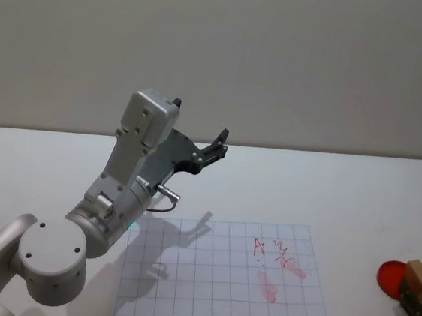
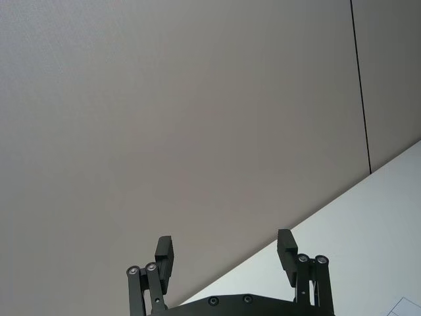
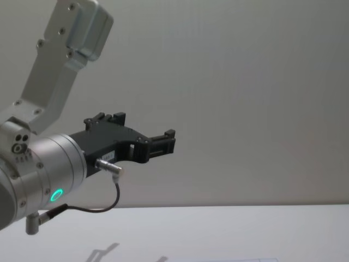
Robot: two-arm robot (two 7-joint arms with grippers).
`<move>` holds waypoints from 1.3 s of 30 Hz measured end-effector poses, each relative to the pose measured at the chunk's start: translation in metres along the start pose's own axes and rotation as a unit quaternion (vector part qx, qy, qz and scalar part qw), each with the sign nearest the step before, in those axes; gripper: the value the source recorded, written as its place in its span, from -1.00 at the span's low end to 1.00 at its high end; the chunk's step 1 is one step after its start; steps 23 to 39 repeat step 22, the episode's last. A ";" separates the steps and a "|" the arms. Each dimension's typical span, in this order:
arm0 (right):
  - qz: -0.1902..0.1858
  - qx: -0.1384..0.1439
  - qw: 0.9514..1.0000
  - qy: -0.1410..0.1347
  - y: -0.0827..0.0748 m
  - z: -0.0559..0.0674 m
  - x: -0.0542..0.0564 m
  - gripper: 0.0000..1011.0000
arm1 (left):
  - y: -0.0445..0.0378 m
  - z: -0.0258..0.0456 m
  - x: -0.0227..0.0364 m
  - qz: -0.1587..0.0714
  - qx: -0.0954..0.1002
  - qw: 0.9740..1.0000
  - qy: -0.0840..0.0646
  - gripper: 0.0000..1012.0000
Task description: Use the one hand to pick up the stamp and affix it onto the A4 paper.
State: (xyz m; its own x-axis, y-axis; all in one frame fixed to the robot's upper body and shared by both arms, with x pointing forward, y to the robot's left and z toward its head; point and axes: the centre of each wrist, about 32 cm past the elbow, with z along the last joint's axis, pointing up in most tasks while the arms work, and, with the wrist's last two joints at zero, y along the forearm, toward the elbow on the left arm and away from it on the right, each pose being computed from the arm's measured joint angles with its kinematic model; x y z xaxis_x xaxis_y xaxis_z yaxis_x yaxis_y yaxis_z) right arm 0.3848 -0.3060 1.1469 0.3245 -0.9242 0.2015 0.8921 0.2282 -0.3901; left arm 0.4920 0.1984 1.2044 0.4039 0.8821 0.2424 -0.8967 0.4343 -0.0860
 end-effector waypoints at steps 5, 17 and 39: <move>0.001 0.000 1.000 0.001 0.000 -0.001 0.000 0.29 | 0.0000 0.0000 0.0000 0.000 0.000 1.000 0.000 0.98; 0.002 0.000 1.000 0.002 0.000 -0.001 -0.001 0.92 | 0.0000 0.0000 0.0000 0.000 0.000 1.000 0.000 0.98; 0.003 0.000 1.000 0.002 0.000 -0.002 -0.001 0.98 | 0.0000 0.0000 0.0000 0.000 0.000 1.000 0.000 0.98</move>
